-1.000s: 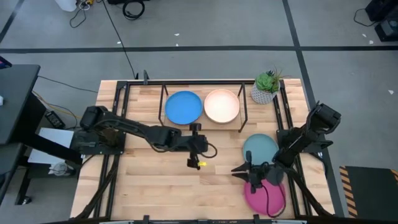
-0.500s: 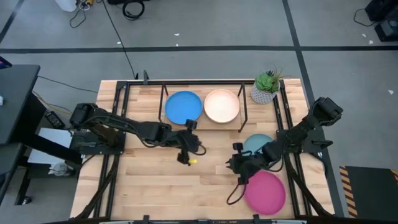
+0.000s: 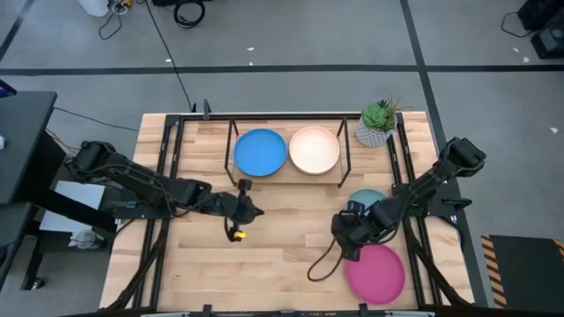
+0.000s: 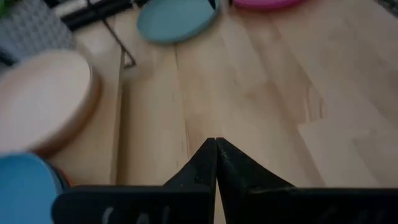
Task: Place and stack plates onto a shelf
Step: Stack the light blue plate on top of the light orange plate on the shelf
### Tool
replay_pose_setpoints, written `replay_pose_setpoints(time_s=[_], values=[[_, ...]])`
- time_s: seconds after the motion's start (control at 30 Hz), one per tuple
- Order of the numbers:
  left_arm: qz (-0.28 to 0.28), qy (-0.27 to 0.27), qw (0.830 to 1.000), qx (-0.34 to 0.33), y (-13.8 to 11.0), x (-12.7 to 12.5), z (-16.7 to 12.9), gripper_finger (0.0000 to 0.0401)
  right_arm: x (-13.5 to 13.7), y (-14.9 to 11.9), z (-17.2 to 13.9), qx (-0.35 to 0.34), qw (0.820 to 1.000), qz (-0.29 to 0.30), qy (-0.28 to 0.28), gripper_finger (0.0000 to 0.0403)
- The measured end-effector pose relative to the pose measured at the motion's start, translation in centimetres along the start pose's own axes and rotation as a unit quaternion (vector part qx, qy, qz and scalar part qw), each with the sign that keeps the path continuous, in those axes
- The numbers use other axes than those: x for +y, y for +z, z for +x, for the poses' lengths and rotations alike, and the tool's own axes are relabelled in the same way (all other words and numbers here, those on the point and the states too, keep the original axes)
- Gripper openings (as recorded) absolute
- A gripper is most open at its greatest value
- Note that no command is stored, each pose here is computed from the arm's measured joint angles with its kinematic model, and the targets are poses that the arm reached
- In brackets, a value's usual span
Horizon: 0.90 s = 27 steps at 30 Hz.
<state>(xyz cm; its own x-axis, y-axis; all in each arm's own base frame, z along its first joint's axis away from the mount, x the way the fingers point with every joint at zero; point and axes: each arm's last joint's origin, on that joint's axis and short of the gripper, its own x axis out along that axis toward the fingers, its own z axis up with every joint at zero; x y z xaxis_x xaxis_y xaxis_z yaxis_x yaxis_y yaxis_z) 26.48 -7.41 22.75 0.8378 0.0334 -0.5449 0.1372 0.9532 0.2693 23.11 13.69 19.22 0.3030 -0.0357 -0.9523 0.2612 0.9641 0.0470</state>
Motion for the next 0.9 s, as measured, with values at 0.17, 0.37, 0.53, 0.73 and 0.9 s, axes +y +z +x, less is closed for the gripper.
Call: replay_pose_setpoints(time_s=[0.17, 0.37, 0.53, 0.73, 0.9], values=[[-0.04, 0.0, 0.999, 0.015, -0.9, -0.4, 0.0, 0.0014, -1.3, -0.2, 0.1, 0.036, 0.996, 0.075, -0.04, 0.0159], [-0.032, -0.011, 0.999, 0.012, -0.8, -1.3, -0.3, 0.0049, -2.3, -0.5, 1.3, 0.054, 0.991, 0.117, -0.039, 0.0175], [-0.027, -0.014, 0.999, 0.011, -0.8, -1.7, -0.4, 0.0102, -3.1, -1.3, 2.1, 0.073, 0.984, 0.152, -0.055, 0.0172], [-0.038, -0.013, 0.999, 0.018, -0.9, -1.7, -0.4, 0.0123, -3.4, -2.3, 3.6, 0.083, 0.982, 0.165, -0.028, 0.0163], [-0.038, -0.013, 0.999, 0.018, -1.0, -1.7, -0.4, 0.0123, -4.0, -3.0, 4.1, 0.092, 0.98, 0.171, -0.044, 0.0142]])
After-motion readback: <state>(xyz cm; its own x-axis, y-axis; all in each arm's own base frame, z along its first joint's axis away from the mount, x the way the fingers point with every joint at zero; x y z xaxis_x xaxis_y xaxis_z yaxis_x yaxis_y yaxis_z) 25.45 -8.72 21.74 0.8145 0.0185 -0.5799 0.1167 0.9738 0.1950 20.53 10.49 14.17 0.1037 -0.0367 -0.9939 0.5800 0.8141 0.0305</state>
